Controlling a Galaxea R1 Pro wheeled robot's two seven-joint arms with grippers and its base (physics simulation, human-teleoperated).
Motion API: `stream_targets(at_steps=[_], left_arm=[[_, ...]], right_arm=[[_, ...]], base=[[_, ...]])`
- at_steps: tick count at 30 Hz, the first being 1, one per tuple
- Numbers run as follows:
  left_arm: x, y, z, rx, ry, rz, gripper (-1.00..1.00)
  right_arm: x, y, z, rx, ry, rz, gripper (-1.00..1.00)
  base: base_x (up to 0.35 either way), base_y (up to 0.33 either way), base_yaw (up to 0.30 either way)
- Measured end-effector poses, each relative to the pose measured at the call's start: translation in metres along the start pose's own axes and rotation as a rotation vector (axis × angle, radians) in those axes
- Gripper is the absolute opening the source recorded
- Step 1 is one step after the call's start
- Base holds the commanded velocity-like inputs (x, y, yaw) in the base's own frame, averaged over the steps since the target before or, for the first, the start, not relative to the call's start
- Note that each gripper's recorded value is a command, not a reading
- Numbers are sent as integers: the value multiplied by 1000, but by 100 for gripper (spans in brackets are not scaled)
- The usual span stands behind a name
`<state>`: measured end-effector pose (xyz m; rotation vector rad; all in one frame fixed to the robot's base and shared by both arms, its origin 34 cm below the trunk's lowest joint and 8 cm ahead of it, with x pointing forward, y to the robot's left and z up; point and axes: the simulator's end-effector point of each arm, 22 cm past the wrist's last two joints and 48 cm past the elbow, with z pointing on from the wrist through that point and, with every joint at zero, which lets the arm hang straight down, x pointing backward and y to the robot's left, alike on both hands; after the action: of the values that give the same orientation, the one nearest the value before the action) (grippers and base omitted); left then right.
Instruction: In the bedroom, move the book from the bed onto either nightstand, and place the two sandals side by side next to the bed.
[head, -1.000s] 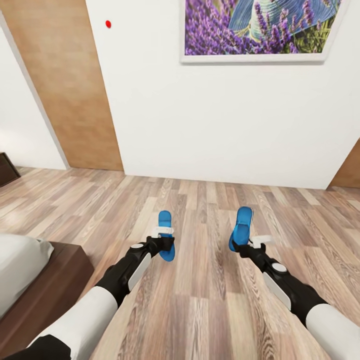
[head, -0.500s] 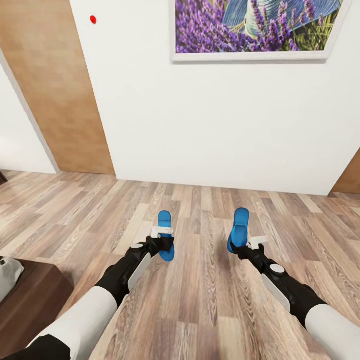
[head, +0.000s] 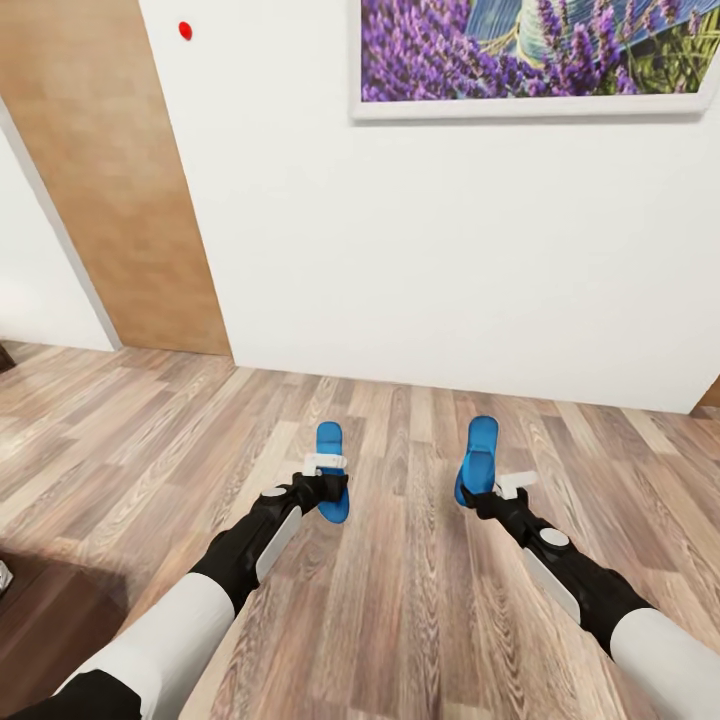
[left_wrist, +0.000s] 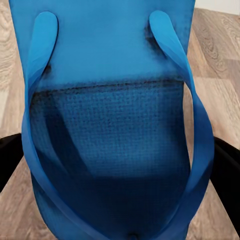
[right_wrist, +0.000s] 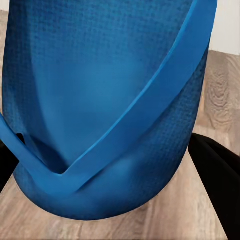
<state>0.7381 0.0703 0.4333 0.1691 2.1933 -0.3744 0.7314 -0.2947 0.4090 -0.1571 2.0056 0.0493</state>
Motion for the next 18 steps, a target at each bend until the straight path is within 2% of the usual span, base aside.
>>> stream_targets(at_steps=[18], left_arm=[[0,-1,0,3,1,0,-100]], right_arm=[[0,0,0,0,0,0,-100]], base=[[305,-175,273]])
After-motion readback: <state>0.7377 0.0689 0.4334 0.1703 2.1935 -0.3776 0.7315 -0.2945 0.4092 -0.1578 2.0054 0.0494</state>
